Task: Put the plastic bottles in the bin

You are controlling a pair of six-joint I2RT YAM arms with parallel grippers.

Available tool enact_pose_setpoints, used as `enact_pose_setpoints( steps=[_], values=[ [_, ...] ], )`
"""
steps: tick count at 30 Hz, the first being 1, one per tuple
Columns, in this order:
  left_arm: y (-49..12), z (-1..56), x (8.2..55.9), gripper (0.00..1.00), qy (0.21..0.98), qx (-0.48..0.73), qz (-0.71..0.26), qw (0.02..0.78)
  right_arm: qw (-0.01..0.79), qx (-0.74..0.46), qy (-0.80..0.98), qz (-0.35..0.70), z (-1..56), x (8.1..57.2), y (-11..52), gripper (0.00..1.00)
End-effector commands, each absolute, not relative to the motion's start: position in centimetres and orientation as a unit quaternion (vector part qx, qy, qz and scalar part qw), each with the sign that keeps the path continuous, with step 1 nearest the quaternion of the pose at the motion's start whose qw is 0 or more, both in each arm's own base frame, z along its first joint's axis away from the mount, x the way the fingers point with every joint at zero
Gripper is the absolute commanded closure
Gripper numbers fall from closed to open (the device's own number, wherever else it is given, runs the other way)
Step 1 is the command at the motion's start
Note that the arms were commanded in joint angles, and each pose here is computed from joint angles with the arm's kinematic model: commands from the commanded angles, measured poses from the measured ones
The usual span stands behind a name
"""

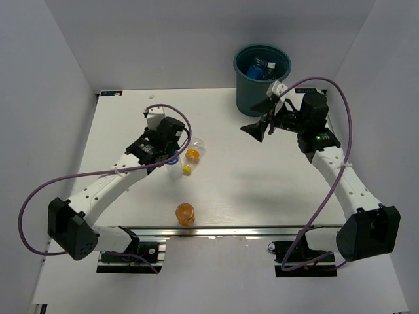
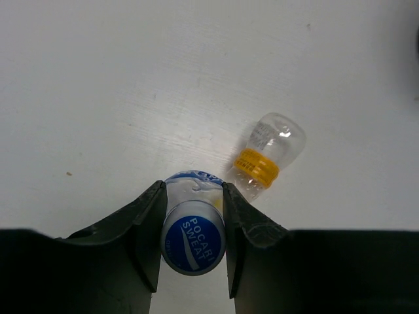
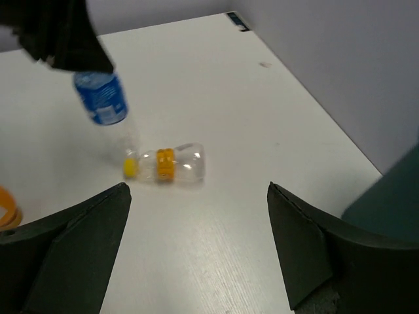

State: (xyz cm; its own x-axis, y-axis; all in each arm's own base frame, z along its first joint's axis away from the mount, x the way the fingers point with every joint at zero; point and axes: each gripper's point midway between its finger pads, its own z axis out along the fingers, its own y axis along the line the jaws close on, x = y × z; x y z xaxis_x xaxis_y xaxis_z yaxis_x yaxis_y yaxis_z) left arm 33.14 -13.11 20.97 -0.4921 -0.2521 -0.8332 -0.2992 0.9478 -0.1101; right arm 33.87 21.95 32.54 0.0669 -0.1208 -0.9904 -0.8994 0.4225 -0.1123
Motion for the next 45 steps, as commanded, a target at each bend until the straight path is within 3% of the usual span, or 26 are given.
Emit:
enact_pose_setpoints(
  steps=[1,6,11,19,23,25,26,27,28,29,31,32,38,45],
  values=[
    [-12.6,28.5,33.0,1.0,0.817,-0.187,-0.027,0.544,0.555,-0.525,0.517,0.387,32.3,28.7,24.4,0.11],
    [-15.7,33.4,32.0,1.0,0.786,-0.143,-0.162,0.58,0.548,-0.567,0.487,0.375,30.9,26.9,26.7,0.11],
    [-21.4,33.9,31.1,1.0,0.789,-0.044,-0.278,0.546,0.529,-0.577,0.501,0.369,29.3,26.5,29.7,0.11],
    [-28.5,33.7,29.2,1.0,0.775,0.069,-0.394,0.489,0.496,-0.583,0.511,0.391,27.4,26.9,31.9,0.11],
    [-29.1,35.3,29.6,1.0,0.75,0.063,-0.407,0.517,0.444,-0.6,0.503,0.434,26.1,25.3,33.5,0.11],
    [-29.6,35.9,29.4,1.0,0.739,0.072,-0.42,0.522,0.434,-0.59,0.515,0.445,26.7,25.5,34.1,0.2],
    [-29.7,36.0,29.6,1.0,0.737,0.073,-0.421,0.524,0.437,-0.581,0.532,0.435,26.5,26.3,34.2,0.42],
    [-29.5,36.0,30.0,0.94,0.738,0.066,-0.414,0.529,0.442,-0.57,0.545,0.427,26.7,26.9,34.1,0.53],
    [-29.3,36.0,30.3,0.64,0.74,0.064,-0.405,0.534,0.461,-0.557,0.552,0.416,27.1,27.9,34.2,0.63],
    [-29.1,35.8,30.5,0.41,0.745,0.061,-0.395,0.534,0.477,-0.525,0.584,0.395,27.3,29.2,33.8,0.73],
    [-27.9,35.6,31.5,0.08,0.75,0.041,-0.361,0.553,0.496,-0.504,0.601,0.373,27.5,30.7,33.2,0.73],
    [-27.5,35.5,31.6,0.02,0.752,0.037,-0.351,0.556,0.502,-0.483,0.619,0.363,27.6,31.7,32.8,0.73],
    [-20.8,35.5,34.2,0.02,0.755,-0.071,-0.226,0.611,0.552,-0.376,0.675,0.315,30.3,39.9,26.8,0.76],
    [-16.0,29.4,39.1,0.02,0.786,-0.113,-0.239,0.559,0.741,-0.214,0.603,0.203,43.8,49.9,19.1,0.7]
  ],
)
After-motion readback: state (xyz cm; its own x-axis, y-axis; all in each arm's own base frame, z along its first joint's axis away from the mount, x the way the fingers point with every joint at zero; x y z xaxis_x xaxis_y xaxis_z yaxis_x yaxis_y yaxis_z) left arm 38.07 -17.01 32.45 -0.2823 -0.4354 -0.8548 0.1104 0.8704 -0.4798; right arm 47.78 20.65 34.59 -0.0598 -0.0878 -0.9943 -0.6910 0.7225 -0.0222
